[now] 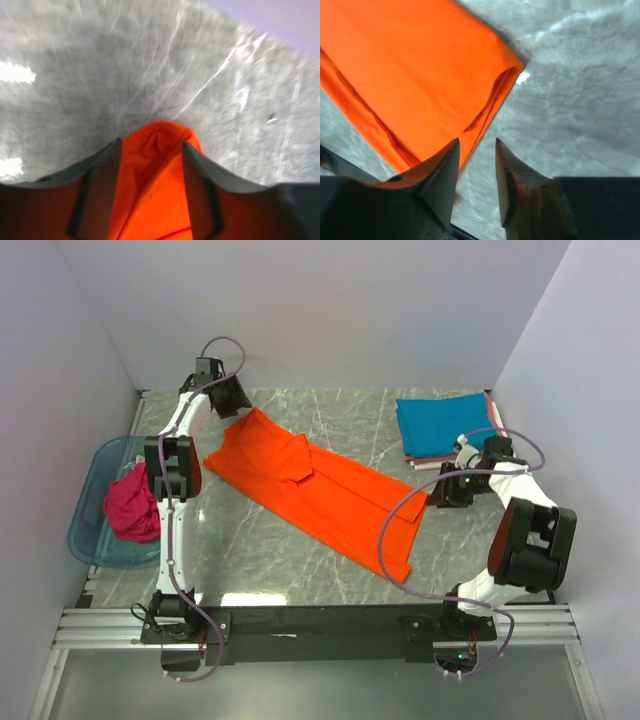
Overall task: Fold and stack the t-shirts
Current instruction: Fold the tshirt
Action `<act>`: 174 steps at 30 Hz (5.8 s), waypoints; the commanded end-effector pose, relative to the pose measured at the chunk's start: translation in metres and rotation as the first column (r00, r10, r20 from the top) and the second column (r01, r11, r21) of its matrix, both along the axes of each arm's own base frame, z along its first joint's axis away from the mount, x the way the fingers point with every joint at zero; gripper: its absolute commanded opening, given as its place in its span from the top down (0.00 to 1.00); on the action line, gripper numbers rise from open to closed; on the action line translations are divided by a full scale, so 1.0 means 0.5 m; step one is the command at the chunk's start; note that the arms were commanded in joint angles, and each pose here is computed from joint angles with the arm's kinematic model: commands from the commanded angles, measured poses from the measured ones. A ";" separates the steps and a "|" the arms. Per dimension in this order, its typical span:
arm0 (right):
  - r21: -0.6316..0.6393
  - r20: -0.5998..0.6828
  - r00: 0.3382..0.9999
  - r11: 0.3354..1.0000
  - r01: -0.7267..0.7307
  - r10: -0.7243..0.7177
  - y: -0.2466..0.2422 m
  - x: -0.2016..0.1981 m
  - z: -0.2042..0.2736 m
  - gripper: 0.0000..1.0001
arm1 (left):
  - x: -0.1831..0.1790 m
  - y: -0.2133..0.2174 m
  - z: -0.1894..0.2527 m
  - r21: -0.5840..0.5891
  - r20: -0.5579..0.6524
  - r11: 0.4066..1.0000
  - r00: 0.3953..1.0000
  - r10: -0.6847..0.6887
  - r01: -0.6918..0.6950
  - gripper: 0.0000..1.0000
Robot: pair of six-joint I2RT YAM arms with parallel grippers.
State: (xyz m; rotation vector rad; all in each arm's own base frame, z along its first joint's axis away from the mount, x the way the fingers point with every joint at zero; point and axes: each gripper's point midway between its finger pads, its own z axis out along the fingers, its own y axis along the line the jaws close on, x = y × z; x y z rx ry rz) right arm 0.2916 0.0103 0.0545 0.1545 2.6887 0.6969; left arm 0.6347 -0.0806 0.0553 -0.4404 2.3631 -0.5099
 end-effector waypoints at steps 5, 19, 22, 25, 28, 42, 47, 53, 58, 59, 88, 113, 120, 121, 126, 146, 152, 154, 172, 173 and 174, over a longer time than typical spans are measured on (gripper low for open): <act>-0.292 0.426 0.645 0.772 -0.565 0.634 0.086 0.008 0.186 0.41 | -0.018 0.011 0.412 0.050 0.429 0.998 0.902 -0.055 0.037 0.32; -0.731 0.398 0.067 0.361 -0.580 0.915 0.616 -0.068 0.196 0.35 | -0.536 0.136 0.491 -0.067 0.441 0.966 0.861 0.255 -0.252 0.05; -0.715 0.361 0.072 0.325 -0.620 0.930 0.636 -0.068 0.184 0.35 | -0.597 0.091 0.357 -0.175 0.269 0.959 0.927 0.263 -0.222 0.18; -0.707 0.318 -0.002 0.236 -0.666 0.948 0.619 -0.089 0.171 0.35 | -0.626 0.058 0.251 -0.261 0.132 0.940 0.956 0.262 -0.221 0.28; -0.706 0.315 0.005 0.238 -0.667 0.949 0.582 -0.092 0.164 0.35 | -0.617 0.048 0.186 -0.251 0.062 0.931 0.955 0.290 -0.266 0.29; -0.614 0.381 0.190 0.402 -0.680 0.905 0.434 -0.067 0.163 0.35 | -0.489 0.111 -0.010 0.165 -0.159 0.822 0.808 0.567 -0.545 0.26; -0.599 0.388 0.218 0.424 -0.679 0.896 0.419 -0.062 0.164 0.35 | -0.457 0.122 -0.044 0.238 -0.178 0.812 0.798 0.576 -0.533 0.29; -0.583 0.398 0.236 0.443 -0.681 0.886 0.407 -0.060 0.166 0.35 | -0.388 0.143 -0.044 0.325 -0.144 0.803 0.812 0.565 -0.500 0.55; -0.577 0.409 0.242 0.454 -0.679 0.880 0.403 -0.060 0.172 0.35 | -0.316 0.142 -0.045 0.347 -0.146 0.829 0.848 0.509 -0.438 0.73; -0.580 0.406 0.241 0.452 -0.678 0.882 0.401 -0.060 0.171 0.35 | -0.305 0.143 -0.046 0.352 -0.143 0.832 0.854 0.500 -0.428 0.74; -0.712 -0.009 0.109 0.070 -0.699 0.994 0.520 -0.258 -0.053 0.37 | -0.490 0.168 0.466 0.066 0.478 0.959 0.852 0.213 -0.277 0.04; -0.626 -0.120 0.035 -0.048 -0.779 0.992 0.562 -0.319 -0.081 1.00 | -0.776 0.087 0.426 -0.006 0.515 0.993 0.851 0.103 -0.116 0.03; -0.555 -0.033 -0.073 -0.078 -0.828 0.997 0.717 -0.390 -0.044 1.00 | -0.804 0.074 0.446 -0.025 0.507 0.996 0.857 0.091 -0.091 0.03; -0.559 0.009 -0.074 -0.056 -0.827 0.997 0.758 -0.387 -0.022 1.00 | -0.807 0.073 0.450 -0.029 0.511 0.995 0.854 0.092 -0.090 0.03; -0.498 0.032 -0.095 -0.066 -0.864 0.995 0.832 -0.398 -0.018 0.94 | -0.825 0.070 0.456 -0.034 0.516 0.996 0.852 0.092 -0.087 0.03; -0.058 0.383 0.771 0.847 -0.529 0.508 0.588 0.229 0.201 0.52 | -0.763 0.043 0.444 -0.056 0.555 0.998 0.831 0.025 0.007 0.03; 0.034 0.340 0.877 0.927 -0.373 0.340 0.613 0.365 0.154 0.51 | -0.756 0.040 0.398 -0.034 0.534 0.999 0.845 -0.008 0.031 0.03; 0.048 0.331 0.890 0.937 -0.346 0.312 0.624 0.402 0.132 0.51 | -0.756 0.039 0.388 -0.026 0.530 0.999 0.848 -0.019 0.039 0.03; 0.062 0.277 0.940 0.973 -0.224 0.199 0.638 0.491 0.029 0.50 | -0.765 0.025 0.394 -0.023 0.563 0.996 0.825 -0.057 0.085 0.03; 0.062 0.271 0.943 0.974 -0.220 0.195 0.638 0.491 0.025 0.50 | -0.765 0.025 0.392 -0.025 0.560 0.996 0.827 -0.056 0.085 0.03; 0.060 0.274 0.943 0.975 -0.213 0.189 0.635 0.495 0.026 0.50 | -0.765 0.025 0.392 -0.025 0.559 0.996 0.828 -0.056 0.085 0.03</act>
